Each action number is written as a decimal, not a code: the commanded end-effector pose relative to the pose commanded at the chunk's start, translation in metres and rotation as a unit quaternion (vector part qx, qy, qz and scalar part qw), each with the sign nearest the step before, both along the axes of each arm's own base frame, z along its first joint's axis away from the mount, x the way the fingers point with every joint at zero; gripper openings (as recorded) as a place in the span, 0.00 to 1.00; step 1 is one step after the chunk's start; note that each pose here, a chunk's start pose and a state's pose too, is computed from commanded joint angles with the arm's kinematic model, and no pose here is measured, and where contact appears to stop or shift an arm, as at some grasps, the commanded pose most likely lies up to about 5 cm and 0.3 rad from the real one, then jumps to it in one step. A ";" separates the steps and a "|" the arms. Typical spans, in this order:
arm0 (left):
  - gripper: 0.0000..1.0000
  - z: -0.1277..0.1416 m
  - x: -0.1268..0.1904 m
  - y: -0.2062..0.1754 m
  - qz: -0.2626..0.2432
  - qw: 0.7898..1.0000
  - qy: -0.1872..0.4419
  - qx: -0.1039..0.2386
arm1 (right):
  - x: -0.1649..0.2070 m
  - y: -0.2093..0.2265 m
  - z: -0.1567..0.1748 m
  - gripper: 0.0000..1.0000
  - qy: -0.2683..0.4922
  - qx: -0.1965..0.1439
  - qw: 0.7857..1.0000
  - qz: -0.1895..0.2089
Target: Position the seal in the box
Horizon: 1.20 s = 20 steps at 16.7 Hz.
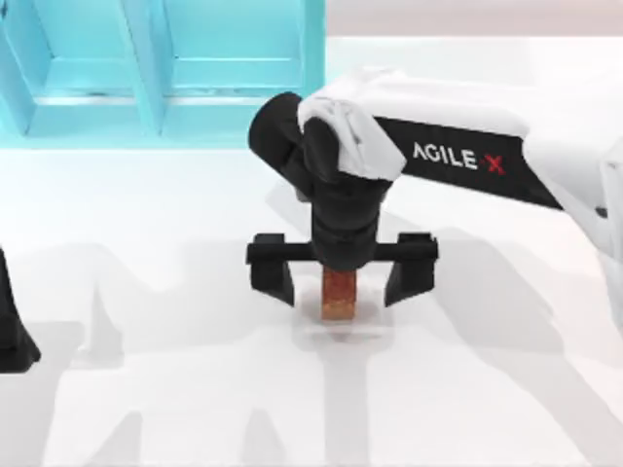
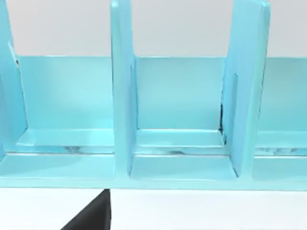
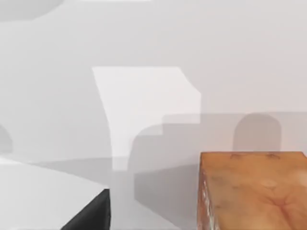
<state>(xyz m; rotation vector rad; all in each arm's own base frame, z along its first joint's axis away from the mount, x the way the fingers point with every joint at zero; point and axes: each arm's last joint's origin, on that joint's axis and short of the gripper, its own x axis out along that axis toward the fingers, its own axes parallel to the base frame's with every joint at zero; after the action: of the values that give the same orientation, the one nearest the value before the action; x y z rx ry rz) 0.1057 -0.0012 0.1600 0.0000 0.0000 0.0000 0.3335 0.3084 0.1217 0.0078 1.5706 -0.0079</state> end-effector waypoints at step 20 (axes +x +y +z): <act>1.00 0.000 0.000 0.000 0.000 1.000 0.000 0.000 | 0.000 0.000 0.000 0.00 0.000 0.000 1.000 0.000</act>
<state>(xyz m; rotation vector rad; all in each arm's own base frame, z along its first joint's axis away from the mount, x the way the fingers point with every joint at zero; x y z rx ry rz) 0.1057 -0.0012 0.1600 0.0000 0.0000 0.0000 0.3335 0.3084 0.1217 0.0078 1.5706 -0.0079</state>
